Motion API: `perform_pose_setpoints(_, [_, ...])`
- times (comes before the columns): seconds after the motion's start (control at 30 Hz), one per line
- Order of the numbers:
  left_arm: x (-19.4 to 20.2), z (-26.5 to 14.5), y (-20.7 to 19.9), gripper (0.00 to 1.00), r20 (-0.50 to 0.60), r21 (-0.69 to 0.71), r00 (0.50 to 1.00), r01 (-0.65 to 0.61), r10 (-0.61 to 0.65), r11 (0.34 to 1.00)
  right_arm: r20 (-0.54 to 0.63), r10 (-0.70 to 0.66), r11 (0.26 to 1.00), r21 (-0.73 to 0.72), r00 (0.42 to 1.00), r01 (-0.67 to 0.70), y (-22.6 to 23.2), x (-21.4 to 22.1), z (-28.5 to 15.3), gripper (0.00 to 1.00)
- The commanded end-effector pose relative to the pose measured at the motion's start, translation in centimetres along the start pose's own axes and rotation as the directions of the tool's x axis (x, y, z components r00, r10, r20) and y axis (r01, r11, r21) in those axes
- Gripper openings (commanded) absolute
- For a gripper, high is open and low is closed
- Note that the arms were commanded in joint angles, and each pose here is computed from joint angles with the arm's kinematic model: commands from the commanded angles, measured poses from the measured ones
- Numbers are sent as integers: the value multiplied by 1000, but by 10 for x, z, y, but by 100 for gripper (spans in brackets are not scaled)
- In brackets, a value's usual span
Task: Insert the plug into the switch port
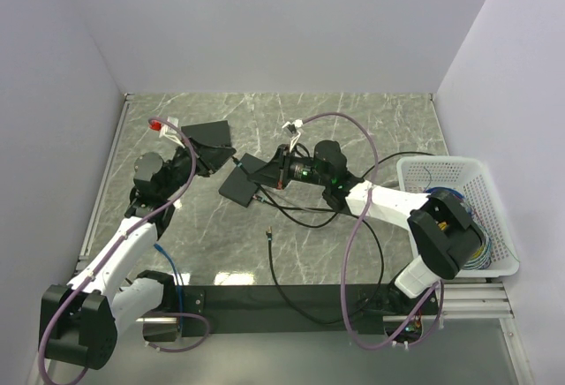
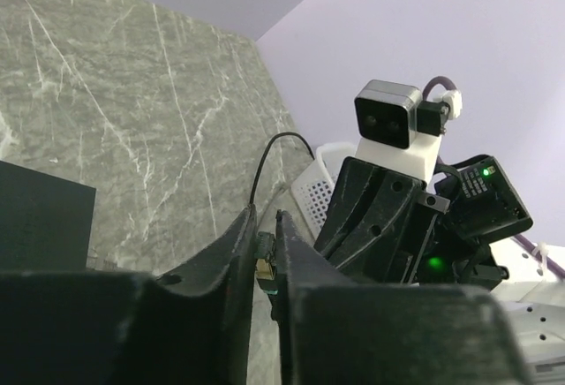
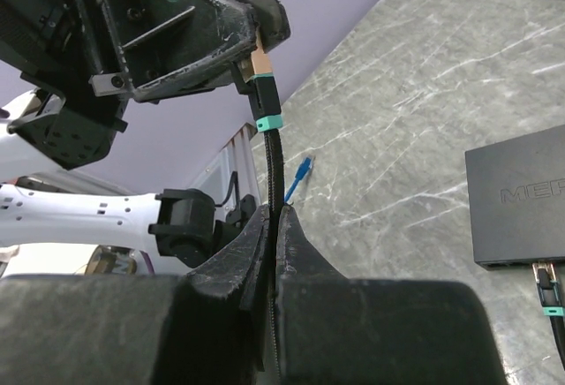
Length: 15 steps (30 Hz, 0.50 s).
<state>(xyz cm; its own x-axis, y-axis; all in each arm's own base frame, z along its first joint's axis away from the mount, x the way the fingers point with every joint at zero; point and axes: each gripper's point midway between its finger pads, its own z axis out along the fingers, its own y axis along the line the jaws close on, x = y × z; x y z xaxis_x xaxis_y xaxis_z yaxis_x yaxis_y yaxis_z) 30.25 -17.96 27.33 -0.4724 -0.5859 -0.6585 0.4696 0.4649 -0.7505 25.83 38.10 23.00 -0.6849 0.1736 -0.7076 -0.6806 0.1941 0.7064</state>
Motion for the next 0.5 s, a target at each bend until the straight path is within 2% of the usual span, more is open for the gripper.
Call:
perform_pose_setpoints(0.0, [-2,-1,-11,14,7,45,999,-32,32,998,40,-33,998,-53,999,36,12,-17,5,0])
perform_pose_setpoints(0.03, [-2,0,-11,5,7,42,999,-32,31,999,39,-33,998,-51,999,35,11,-16,5,0])
perform_pose_setpoints(0.1, [-3,0,-11,1,5,37,999,-32,31,999,34,-40,999,-33,999,42,7,-17,5,0])
perform_pose_setpoints(0.17, [-6,1,-12,1,10,27,999,-34,33,999,37,-64,998,-5,997,64,6,-20,5,20])
perform_pose_setpoints(0.2, [-3,1,-6,0,-5,-7,1000,-15,15,1000,25,-91,996,28,996,90,1,-21,5,41])
perform_pose_setpoints(0.23, [-6,2,1,1,7,-46,1000,-12,12,999,40,-108,992,70,993,106,-4,-26,4,47])
perform_pose_setpoints(0.27, [-10,4,0,1,7,-68,1000,-6,7,998,56,-174,982,88,983,169,1,-38,2,51])
perform_pose_setpoints(0.3, [-6,3,10,0,-16,-127,1000,20,-22,992,35,-183,974,140,983,176,-7,-36,-1,52])
perform_pose_setpoints(0.37, [-9,6,16,1,-21,-180,999,38,-42,983,62,-259,945,223,964,240,-7,-58,-3,52])
perform_pose_setpoints(0.4, [-8,7,19,1,-29,-198,998,51,-58,979,20,-296,925,257,955,281,-13,-55,-5,52])
perform_pose_setpoints(0.47, [-2,9,21,0,-59,-211,993,87,-101,974,21,-337,905,284,941,317,-10,-65,-6,50])
